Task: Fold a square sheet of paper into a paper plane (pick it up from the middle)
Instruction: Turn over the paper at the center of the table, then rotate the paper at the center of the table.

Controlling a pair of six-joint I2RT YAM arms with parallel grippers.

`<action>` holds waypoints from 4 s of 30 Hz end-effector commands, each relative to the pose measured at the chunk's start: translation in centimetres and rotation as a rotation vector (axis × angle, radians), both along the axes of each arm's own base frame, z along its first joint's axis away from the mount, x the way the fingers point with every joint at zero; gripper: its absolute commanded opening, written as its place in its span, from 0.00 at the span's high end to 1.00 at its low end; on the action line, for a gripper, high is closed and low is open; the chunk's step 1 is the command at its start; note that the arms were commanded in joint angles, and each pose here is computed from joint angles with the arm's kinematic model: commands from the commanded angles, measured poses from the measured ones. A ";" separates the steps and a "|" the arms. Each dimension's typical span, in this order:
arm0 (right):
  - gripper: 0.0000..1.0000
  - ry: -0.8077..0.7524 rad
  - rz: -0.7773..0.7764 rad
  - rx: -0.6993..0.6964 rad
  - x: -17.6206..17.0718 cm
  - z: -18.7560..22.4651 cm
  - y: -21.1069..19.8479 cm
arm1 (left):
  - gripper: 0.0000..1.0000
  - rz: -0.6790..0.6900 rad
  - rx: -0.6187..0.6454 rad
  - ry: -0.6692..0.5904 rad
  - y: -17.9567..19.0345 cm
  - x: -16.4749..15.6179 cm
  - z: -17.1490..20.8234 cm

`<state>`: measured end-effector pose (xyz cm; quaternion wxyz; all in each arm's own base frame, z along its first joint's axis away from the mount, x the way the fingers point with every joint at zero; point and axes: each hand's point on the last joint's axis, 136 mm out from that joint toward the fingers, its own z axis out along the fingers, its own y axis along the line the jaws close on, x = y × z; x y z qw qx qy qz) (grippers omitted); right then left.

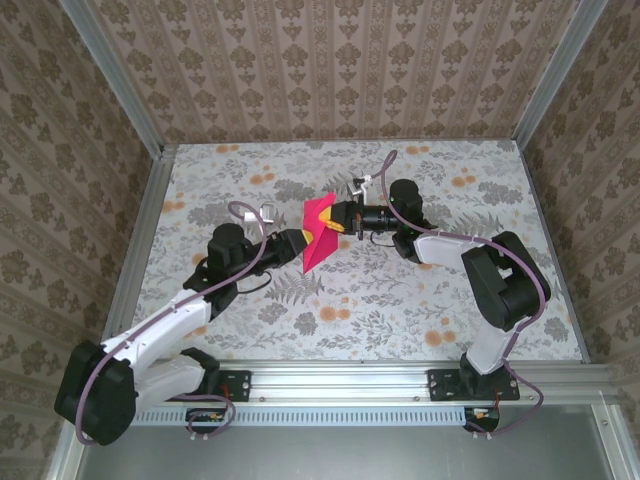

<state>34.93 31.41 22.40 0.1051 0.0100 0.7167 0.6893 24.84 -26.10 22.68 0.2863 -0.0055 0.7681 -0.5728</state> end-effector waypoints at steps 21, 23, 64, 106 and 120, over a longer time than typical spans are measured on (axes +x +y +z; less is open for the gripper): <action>0.53 -0.032 -0.165 -0.233 1.0 -4.9 -5.9 | 0.94 0.080 0.351 0.051 2.9 1.0 -4.2; 0.47 -0.037 -0.214 -0.374 0.9 -6.3 -7.3 | 0.94 0.105 0.473 0.072 4.2 1.1 -5.4; 0.24 -0.113 -0.693 -0.949 -1.0 -8.2 -21.4 | 0.36 -0.001 1.268 0.149 -0.7 5.2 -13.5; 0.55 -0.255 0.326 -1.177 -7.2 -21.6 4.3 | 0.00 0.411 0.767 0.478 17.9 4.1 -15.0; 0.49 -0.307 0.255 -1.051 -7.2 -15.4 1.2 | 0.00 0.383 0.744 0.460 17.1 3.9 -14.6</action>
